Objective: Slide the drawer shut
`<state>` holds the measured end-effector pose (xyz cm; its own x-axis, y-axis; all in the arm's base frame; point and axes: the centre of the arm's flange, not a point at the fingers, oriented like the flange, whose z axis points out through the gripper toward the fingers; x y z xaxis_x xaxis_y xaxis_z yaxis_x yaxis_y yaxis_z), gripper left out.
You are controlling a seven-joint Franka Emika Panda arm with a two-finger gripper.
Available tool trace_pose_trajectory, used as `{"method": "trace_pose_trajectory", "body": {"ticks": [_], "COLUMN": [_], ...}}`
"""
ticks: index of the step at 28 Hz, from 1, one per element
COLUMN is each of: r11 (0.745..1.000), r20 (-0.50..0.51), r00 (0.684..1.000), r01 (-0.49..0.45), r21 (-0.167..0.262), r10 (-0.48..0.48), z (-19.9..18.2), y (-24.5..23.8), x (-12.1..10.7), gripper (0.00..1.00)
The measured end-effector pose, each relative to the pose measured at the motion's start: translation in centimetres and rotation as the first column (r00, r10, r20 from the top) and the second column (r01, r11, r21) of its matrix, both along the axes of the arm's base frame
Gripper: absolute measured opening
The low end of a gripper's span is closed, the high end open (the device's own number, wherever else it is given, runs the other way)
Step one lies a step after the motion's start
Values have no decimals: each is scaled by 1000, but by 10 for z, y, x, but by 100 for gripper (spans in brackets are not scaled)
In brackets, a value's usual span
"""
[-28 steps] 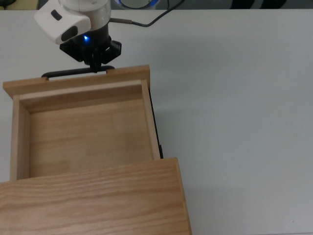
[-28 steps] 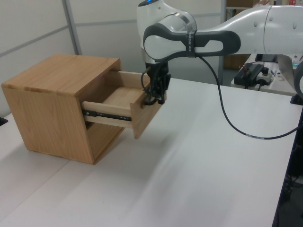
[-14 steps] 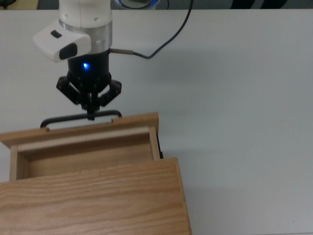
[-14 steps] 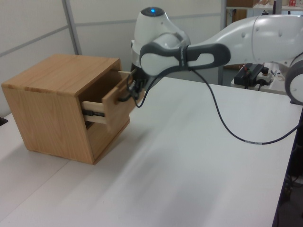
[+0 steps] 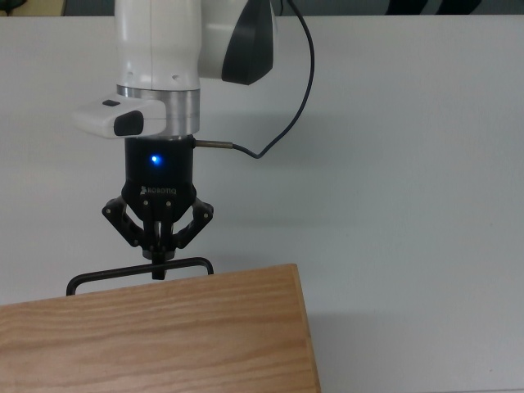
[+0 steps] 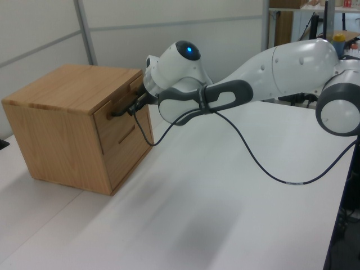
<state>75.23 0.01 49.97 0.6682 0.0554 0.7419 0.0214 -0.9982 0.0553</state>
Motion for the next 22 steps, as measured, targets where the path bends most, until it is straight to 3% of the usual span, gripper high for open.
{"method": "trace_pose_trajectory", "body": {"ticks": [12,17,22], "r11": [1000,1000,1000], "r20": [-13,-97,-212], "r00": [1000,995,977], "r01": [0,2,10], "r21": [0,0,-3], "r10": [0,-2,-11], "z": [1,24,61], "y": [1,3,2], "x": [0,-7,-29], "gripper": [1,1,1]}}
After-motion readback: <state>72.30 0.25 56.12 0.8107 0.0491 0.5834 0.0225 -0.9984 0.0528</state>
